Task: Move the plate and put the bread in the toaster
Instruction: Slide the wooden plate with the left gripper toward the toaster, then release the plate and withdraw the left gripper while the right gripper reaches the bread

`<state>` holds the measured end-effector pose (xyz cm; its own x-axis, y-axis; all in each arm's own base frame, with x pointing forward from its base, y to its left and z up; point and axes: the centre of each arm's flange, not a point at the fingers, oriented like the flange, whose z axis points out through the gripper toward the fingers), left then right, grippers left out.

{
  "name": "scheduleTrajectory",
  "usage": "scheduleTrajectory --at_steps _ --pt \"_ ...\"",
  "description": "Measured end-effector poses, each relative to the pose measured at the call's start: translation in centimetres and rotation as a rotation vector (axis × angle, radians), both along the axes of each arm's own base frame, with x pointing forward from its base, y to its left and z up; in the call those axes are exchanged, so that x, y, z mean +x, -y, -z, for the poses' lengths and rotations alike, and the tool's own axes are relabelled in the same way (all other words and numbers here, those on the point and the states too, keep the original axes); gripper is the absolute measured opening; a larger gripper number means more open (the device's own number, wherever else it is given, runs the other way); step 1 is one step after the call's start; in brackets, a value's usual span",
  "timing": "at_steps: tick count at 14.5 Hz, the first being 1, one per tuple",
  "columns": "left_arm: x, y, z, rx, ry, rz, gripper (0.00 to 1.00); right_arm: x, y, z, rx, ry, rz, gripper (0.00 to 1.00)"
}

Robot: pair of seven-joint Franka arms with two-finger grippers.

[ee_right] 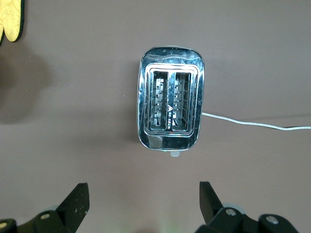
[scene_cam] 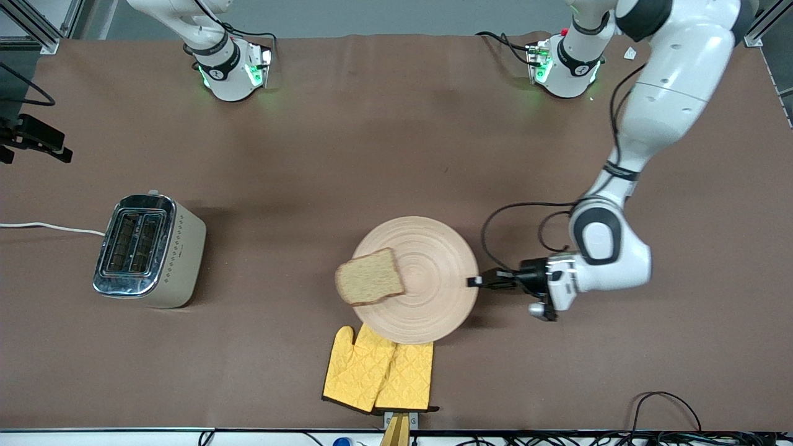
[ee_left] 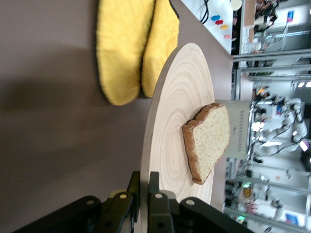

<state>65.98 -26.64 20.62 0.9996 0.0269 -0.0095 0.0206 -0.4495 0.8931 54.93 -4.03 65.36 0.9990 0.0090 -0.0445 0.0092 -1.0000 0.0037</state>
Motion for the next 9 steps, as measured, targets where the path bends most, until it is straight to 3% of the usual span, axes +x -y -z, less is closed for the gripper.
scheduleTrajectory --at_steps 5,9 --pt "-7.2 13.5 4.0 0.033 -0.058 -0.071 0.1 0.1 -1.9 0.0 -0.001 -0.002 -0.029 1.0" --pt "-9.4 17.3 6.2 0.061 -0.06 -0.058 0.1 0.0 -1.8 0.1 0.0 -0.011 -0.026 1.0"
